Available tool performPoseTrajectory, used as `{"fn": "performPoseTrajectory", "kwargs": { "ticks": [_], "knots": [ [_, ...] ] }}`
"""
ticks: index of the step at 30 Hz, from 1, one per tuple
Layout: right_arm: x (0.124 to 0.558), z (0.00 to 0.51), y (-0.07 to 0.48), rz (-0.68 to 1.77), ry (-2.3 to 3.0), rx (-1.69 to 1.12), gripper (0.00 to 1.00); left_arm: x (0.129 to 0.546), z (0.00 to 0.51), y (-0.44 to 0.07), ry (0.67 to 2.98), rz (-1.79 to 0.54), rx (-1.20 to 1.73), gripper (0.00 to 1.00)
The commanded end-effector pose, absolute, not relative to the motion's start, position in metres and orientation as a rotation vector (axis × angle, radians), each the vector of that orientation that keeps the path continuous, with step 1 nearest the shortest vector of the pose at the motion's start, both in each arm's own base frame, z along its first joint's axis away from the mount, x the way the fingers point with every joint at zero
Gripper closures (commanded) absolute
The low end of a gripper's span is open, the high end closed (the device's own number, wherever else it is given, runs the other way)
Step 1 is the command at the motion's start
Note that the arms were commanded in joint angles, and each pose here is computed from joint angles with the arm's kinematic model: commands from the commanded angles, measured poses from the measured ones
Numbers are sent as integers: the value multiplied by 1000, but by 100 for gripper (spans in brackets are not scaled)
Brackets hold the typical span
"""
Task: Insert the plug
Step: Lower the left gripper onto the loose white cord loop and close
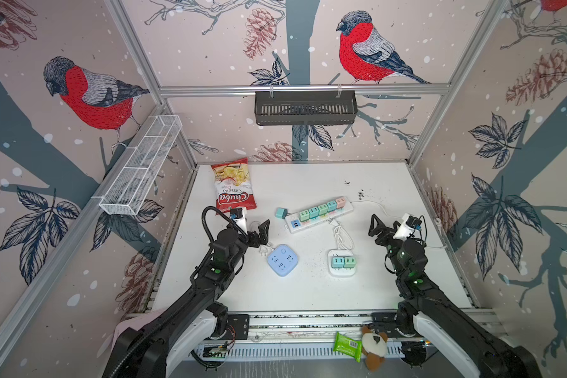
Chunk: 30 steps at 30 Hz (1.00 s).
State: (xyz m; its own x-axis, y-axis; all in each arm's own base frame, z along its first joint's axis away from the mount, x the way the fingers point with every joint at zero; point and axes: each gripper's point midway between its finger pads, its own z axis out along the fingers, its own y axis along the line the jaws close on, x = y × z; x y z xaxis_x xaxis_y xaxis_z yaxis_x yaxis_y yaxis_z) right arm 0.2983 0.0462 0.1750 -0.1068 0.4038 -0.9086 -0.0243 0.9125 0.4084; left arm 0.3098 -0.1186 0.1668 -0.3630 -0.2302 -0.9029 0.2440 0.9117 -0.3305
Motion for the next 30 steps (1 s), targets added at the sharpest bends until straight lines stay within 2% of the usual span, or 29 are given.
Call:
{"fn": "performPoseTrajectory", "kwargs": {
  "ticks": [1, 5, 12, 20, 22, 30],
  "knots": [
    [301, 184, 50, 378, 1623, 274, 0, 324, 147, -88, 1980, -408, -326, 2],
    [302, 184, 50, 377, 1628, 273, 0, 321, 111, -63, 2093, -306, -681, 6],
    [301, 183, 49, 376, 1626, 276, 0, 314, 84, -58, 2173, -265, -929, 18],
    [302, 183, 49, 375, 1628, 282, 0, 322, 66, -75, 2264, -187, -900, 18],
    [302, 184, 49, 377, 1626, 280, 0, 327, 62, -85, 2305, -161, -857, 21],
    [302, 183, 49, 377, 1629, 279, 0, 332, 40, -94, 2404, 110, -860, 23]
  ]
}}
